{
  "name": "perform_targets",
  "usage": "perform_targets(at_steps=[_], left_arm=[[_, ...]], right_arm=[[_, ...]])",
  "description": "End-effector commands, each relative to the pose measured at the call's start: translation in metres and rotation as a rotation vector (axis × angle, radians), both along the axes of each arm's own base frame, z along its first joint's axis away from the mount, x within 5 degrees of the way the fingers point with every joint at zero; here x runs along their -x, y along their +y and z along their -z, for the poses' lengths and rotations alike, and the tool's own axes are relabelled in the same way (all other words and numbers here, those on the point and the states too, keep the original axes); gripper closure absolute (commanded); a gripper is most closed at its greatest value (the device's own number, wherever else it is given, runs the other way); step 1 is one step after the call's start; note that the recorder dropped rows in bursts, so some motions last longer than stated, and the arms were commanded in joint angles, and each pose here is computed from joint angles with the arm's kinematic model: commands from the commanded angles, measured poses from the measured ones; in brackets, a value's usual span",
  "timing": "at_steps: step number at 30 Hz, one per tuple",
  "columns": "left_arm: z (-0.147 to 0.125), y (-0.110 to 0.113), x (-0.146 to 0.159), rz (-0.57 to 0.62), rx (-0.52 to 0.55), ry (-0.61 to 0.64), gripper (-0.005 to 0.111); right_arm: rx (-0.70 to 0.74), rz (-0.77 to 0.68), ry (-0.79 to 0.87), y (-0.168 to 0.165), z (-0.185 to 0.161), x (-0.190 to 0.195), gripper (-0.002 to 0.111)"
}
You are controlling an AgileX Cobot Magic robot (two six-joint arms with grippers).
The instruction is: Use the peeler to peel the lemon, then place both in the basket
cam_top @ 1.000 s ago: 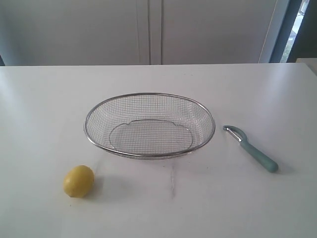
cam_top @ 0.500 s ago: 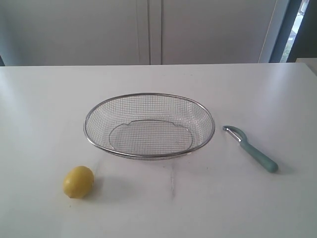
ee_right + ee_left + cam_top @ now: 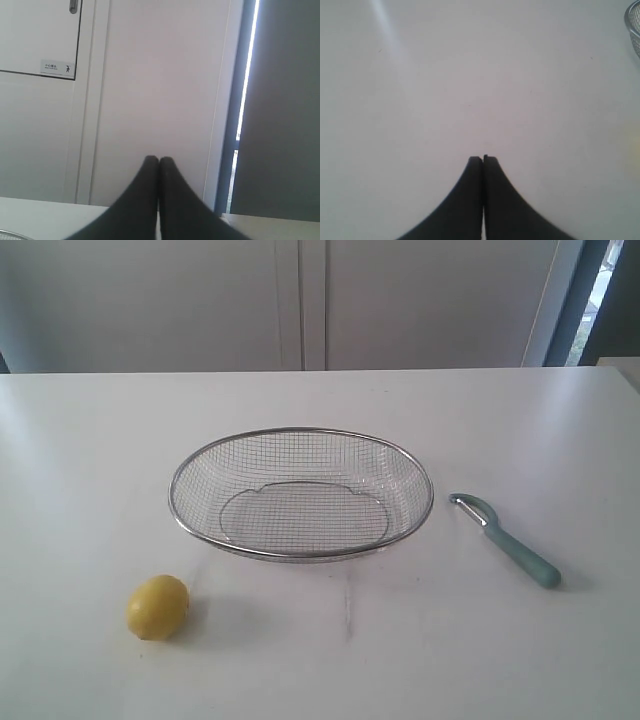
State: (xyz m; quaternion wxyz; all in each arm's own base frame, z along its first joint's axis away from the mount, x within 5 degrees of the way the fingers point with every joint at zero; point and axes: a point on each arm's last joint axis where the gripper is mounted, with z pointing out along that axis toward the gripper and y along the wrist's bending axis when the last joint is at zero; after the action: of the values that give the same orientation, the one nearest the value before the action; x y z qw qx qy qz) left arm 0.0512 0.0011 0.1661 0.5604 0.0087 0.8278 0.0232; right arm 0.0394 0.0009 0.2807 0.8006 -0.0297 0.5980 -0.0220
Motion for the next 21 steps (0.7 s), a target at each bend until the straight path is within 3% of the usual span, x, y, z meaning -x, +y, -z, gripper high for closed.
perform_targets(at_steps=[1,10,21], left_arm=[[0.001,0.0,0.0,-0.001,0.003,-0.003,0.107],[0.001,0.0,0.0,-0.001,0.003,-0.003,0.107],[0.001,0.0,0.0,-0.001,0.003,-0.003,0.107]], right_arm=[[0.0,0.005,-0.015,0.0,-0.003,0.002,0.108],[-0.001,0.009,0.008,-0.001,-0.024,0.012,0.108],[-0.005,0.011,0.142,-0.001,-0.053,-0.003,0.108]])
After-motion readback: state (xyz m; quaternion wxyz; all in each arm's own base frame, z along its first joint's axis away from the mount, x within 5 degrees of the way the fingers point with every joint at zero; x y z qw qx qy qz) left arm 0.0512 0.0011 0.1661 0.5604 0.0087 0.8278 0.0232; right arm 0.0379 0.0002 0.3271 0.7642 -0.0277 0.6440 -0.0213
